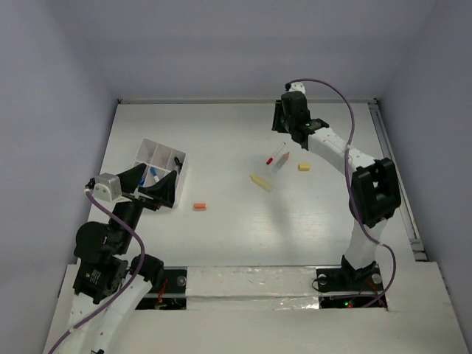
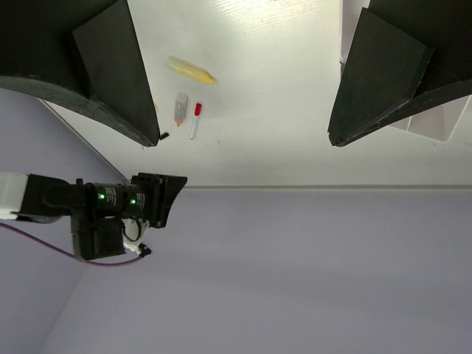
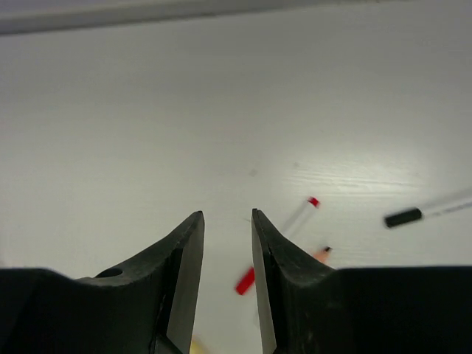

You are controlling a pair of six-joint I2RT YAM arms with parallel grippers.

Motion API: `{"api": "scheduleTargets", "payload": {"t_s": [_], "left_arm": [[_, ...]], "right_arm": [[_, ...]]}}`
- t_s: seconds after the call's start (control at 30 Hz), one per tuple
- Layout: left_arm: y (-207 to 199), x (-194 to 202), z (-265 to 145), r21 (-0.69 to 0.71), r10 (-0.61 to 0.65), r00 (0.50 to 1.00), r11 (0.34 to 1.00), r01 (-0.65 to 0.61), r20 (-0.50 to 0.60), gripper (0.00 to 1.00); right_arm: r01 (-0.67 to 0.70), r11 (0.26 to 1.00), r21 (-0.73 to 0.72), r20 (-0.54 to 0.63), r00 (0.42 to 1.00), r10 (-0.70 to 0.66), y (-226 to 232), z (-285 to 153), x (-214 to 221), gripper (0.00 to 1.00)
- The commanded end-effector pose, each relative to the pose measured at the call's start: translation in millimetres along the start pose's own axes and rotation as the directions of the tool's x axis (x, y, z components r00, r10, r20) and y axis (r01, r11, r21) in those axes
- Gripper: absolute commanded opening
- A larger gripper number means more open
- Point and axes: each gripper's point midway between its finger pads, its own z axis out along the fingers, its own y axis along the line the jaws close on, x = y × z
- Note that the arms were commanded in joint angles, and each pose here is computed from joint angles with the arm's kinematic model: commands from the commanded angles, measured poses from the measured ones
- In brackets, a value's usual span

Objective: Sort the stationery into containers
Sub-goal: Pick up the pen from the center of the board.

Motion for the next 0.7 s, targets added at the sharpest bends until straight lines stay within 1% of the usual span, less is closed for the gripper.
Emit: {"api": "scheduleTargets", "payload": {"t_s": [0.0, 0.03, 0.07, 0.13, 0.2, 0.23, 0.37, 0.43, 0.53, 0.67], "left_arm": [[-6.0, -13.8, -0.8, 0.026, -0.010, 0.999, 1.000, 0.009, 0.052, 0.99], [-6.3, -15.3, -1.3, 0.027, -0.010, 0.998, 1.000, 0.009, 0.056, 0.99], [-6.4, -15.3, -1.6, 0.027, -0.012, 0.998, 1.000, 0.010, 0.056, 0.99], [-8.4, -15.9, -2.7, 0.037, -0.015, 0.998, 0.999, 0.013, 0.058, 0.99], [-8.3, -15.9, -2.7, 0.037, -0.014, 0.998, 0.999, 0.012, 0.058, 0.99], [-8.3, -15.9, -2.7, 0.037, -0.014, 0.998, 0.999, 0.012, 0.058, 0.99], [-10.2, -15.8, -2.8, 0.046, -0.017, 0.998, 0.999, 0.015, 0.057, 0.99], [-10.0, -15.4, -3.2, 0.045, -0.016, 0.998, 0.999, 0.013, 0.056, 0.99], [-10.1, -16.2, -4.2, 0.046, -0.016, 0.998, 0.999, 0.013, 0.059, 0.99], [-11.4, -16.6, -5.0, 0.052, -0.018, 0.998, 0.999, 0.015, 0.060, 0.99]], "right_arm": [[0.114, 0.988, 0.103, -0.216, 0.972, -0.089, -36.3, 0.3, 32.0, 0.41], [0.113, 0.986, 0.124, -0.268, 0.960, -0.077, -50.3, 1.2, 37.1, 0.42], [0.114, 0.986, 0.121, -0.255, 0.964, -0.080, -46.6, 5.0, 26.7, 0.44], [0.127, 0.980, 0.152, -0.299, 0.951, -0.076, -56.7, 16.4, 39.9, 0.51], [0.105, 0.981, 0.161, -0.303, 0.952, -0.053, -58.9, 24.0, 38.2, 0.54], [0.106, 0.980, 0.170, -0.328, 0.943, -0.045, -61.4, 30.0, 49.4, 0.55], [0.102, 0.978, 0.179, -0.353, 0.935, -0.033, -63.2, 43.3, 62.9, 0.55], [0.106, 0.972, 0.210, -0.359, 0.933, -0.024, -72.5, 50.3, 67.4, 0.55], [0.086, 0.977, 0.195, -0.362, 0.932, -0.010, -73.7, 57.4, 72.0, 0.55], [0.094, 0.973, 0.209, -0.388, 0.922, -0.006, -77.2, 63.3, 81.9, 0.53]]}}
